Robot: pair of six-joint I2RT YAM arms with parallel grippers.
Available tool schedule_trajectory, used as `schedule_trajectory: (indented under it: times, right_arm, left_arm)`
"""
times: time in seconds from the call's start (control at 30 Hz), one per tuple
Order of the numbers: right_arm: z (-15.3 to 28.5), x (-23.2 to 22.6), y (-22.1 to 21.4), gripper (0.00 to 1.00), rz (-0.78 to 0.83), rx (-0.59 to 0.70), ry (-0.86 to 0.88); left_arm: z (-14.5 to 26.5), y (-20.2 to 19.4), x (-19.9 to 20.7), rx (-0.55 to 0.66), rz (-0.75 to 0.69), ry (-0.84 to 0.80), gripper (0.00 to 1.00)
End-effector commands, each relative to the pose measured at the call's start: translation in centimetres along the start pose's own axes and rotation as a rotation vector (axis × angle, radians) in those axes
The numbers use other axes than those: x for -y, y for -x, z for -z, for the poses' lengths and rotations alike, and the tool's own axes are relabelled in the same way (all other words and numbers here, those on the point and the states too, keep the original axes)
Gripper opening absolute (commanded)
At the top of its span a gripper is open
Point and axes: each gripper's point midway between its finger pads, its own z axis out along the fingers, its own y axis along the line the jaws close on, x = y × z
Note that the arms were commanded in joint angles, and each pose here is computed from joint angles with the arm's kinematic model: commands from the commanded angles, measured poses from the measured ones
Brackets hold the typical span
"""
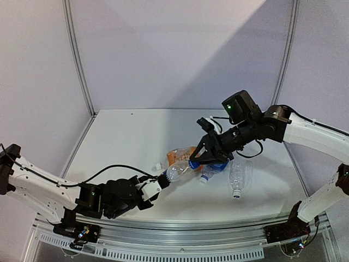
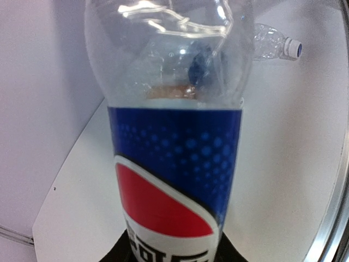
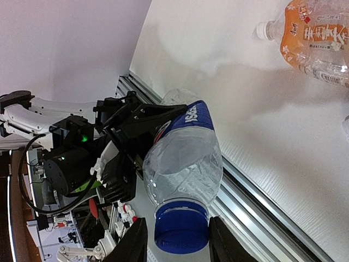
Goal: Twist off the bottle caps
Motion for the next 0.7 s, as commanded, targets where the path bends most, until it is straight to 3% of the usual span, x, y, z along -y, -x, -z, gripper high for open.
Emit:
schedule_trajectory:
  times: [0.0, 0.2, 0.43, 0.53, 0.67]
  right_arm:
    - [-0.8, 0.5, -0.6, 0.39, -0.023, -0.041, 0.009]
    - [-0.8, 0.7, -0.9, 0.35, -0.025, -0.051, -0.001]
    - [-0.8, 0.2, -1.3, 0.03, 0.013, -0.068, 0.007]
    - [-0.2, -0.9, -0.5, 0.00, 0.220, -0.026, -0.052]
    - [0.3, -2.6, 1.0, 0.01, 0.746, 0.052, -0.163]
  left_arm:
    - [0.3, 1.5, 0.0, 0.040, 0.018, 0.004, 0.00]
    - [0.3, 1.5, 0.0, 0.040, 0.020, 0.004, 0.00]
    - [0.3, 1.4, 0.1, 0.038, 0.016, 0.000, 0.00]
    - [0.2, 1.4, 0.6, 0.036, 0.012, -0.020, 0.00]
    - [-0.1, 1.3, 1.1, 0.028, 0.004, -0.037, 0.00]
